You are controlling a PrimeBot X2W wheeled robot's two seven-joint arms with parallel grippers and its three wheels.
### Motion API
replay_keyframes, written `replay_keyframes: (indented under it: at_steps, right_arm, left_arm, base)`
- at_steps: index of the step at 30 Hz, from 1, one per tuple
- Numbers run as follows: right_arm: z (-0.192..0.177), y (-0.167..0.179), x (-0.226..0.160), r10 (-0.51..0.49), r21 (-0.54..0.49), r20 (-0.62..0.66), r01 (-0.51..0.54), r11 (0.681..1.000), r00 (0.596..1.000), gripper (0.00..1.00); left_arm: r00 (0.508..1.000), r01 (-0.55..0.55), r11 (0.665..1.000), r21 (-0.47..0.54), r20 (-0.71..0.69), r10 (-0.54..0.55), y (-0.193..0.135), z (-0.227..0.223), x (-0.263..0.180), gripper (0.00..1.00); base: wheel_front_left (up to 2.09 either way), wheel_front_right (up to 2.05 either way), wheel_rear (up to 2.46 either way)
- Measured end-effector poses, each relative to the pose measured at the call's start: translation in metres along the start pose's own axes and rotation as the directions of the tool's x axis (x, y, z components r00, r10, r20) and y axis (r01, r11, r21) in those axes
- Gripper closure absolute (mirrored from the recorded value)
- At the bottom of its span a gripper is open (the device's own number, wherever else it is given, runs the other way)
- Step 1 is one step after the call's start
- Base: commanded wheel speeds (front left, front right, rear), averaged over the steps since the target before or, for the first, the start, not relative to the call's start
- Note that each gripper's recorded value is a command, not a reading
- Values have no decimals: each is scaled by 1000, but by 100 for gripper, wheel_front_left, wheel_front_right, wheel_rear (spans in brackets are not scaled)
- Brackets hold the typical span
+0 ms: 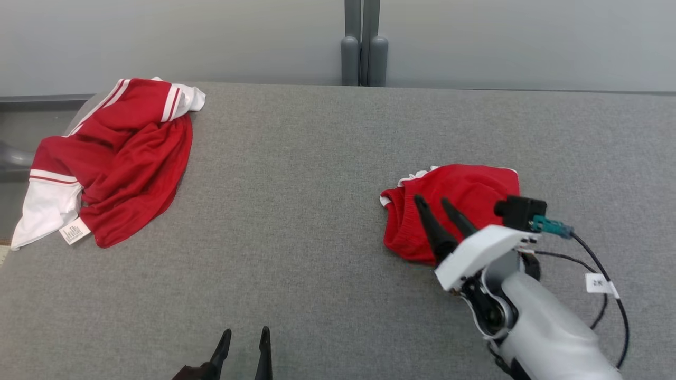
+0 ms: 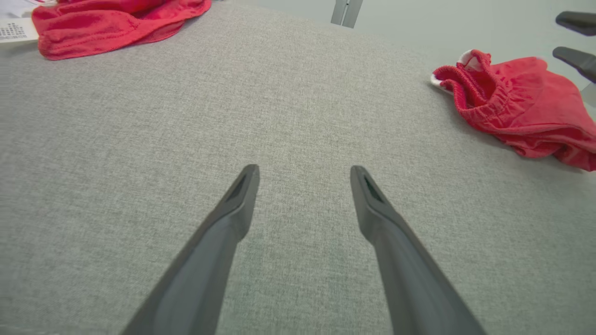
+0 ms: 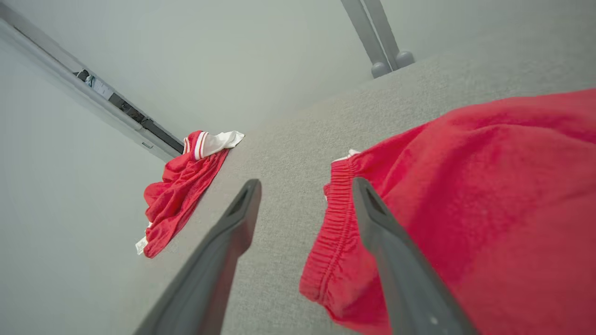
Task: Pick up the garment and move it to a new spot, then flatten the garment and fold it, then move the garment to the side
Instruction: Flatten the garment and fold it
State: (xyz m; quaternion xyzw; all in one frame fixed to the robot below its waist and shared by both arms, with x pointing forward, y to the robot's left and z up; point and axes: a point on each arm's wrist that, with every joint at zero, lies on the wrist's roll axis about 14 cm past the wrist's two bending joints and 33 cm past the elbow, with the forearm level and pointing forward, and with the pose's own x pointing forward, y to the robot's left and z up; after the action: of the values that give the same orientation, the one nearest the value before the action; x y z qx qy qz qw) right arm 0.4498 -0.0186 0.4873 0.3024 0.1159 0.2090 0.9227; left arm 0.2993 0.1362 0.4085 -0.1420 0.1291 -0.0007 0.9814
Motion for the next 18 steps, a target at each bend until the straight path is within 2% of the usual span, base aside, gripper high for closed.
replay_keyframes:
  at_steps: [3,6,9,13,18]
  right_arm:
    - [13,-41,-28,-53,-221,33,59,974,998,0]
    - [36,-78,-54,-114,-405,74,134,905,991,0]
    - [77,-84,-78,-104,-540,195,195,819,975,0]
    - [89,-89,-113,-119,-606,269,264,750,956,0]
    - [87,-95,-148,-162,-609,312,327,722,936,0]
  left_arm:
    - [999,-11,1000,-4,37,11,3,10,-4,0]
    - [997,-13,1000,4,79,13,4,21,-8,0]
    - [992,-15,1000,27,123,11,7,33,-13,0]
    - [984,-21,999,47,178,12,14,49,-16,0]
    - [976,-41,997,67,218,26,24,59,-24,0]
  base:
    - [0,0,0]
    - [0,0,0]
    - [0,0,0]
    - [0,0,0]
    - [0,0,0]
